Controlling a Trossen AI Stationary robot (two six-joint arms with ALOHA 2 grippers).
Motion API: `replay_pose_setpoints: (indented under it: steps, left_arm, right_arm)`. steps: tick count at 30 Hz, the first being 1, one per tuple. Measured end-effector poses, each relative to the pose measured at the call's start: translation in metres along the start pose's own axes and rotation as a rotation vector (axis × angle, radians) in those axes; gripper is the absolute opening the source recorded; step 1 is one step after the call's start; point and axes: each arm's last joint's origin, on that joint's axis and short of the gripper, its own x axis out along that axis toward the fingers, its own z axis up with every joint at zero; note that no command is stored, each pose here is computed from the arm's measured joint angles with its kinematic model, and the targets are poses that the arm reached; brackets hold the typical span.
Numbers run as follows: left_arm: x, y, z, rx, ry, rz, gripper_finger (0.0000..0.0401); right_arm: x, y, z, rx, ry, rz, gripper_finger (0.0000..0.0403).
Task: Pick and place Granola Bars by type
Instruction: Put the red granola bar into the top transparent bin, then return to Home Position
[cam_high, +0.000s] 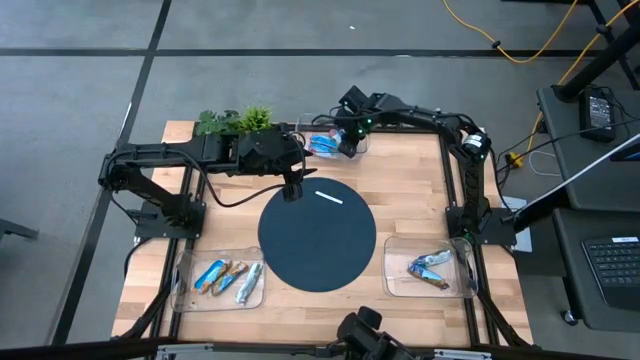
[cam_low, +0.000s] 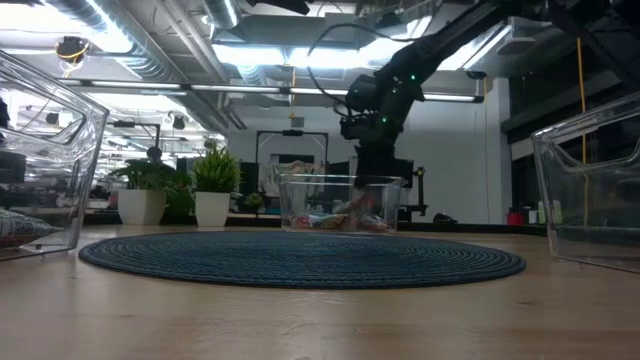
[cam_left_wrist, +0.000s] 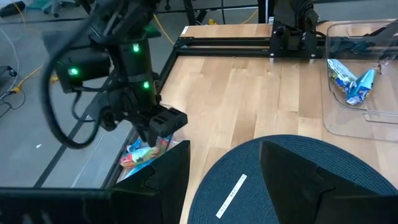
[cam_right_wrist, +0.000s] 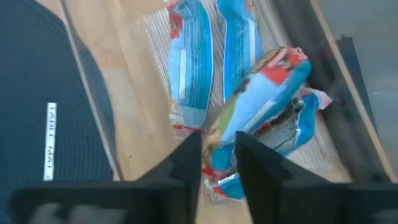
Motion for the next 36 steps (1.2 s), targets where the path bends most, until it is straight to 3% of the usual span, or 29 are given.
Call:
replay_pose_setpoints:
  steps: [5, 8, 13, 18, 22, 26, 28, 31, 36]
  left_arm:
    - [0.0, -0.001, 0.0, 0.001, 0.0, -0.002, 0.0184]
    - [-0.005, 0.0, 0.0, -0.02, -0.004, -0.006, 0.0184]
    - [-0.025, 0.006, -0.002, -0.056, 0.001, -0.036, 0.0184]
    - [-0.062, 0.013, -0.009, -0.069, -0.002, -0.047, 0.0168]
    - [-0.096, 0.023, -0.016, -0.136, -0.02, -0.05, 0.0117]
    - [-0.127, 0.034, -0.039, -0.194, -0.024, -0.035, 0.0037]
    - [-0.137, 0.037, -0.057, -0.237, -0.052, -0.039, 0.0011]
    - [-0.137, 0.036, -0.091, -0.324, -0.133, -0.077, 0.0004]
    - [-0.094, 0.017, -0.153, -0.466, -0.394, -0.315, 0.0002]
  right_arm:
    - [-0.022, 0.003, 0.014, 0.007, 0.003, 0.002, 0.0163]
    - [-0.04, 0.011, 0.021, -0.005, 0.001, 0.006, 0.0178]
    - [-0.098, 0.05, 0.031, -0.105, -0.154, 0.009, 0.0156]
    - [-0.185, 0.113, 0.021, -0.305, -0.383, 0.016, 0.0094]
    - [-0.254, 0.162, -0.013, -0.441, -0.551, -0.037, 0.0022]
    - [-0.288, 0.178, -0.061, -0.451, -0.65, -0.087, 0.0011]
    - [-0.291, 0.176, -0.087, -0.392, -0.66, -0.078, 0.0009]
    - [-0.276, 0.171, -0.129, -0.356, -0.634, -0.04, 0.0005]
    - [-0.239, 0.17, -0.189, -0.289, -0.726, 0.111, 0.0008]
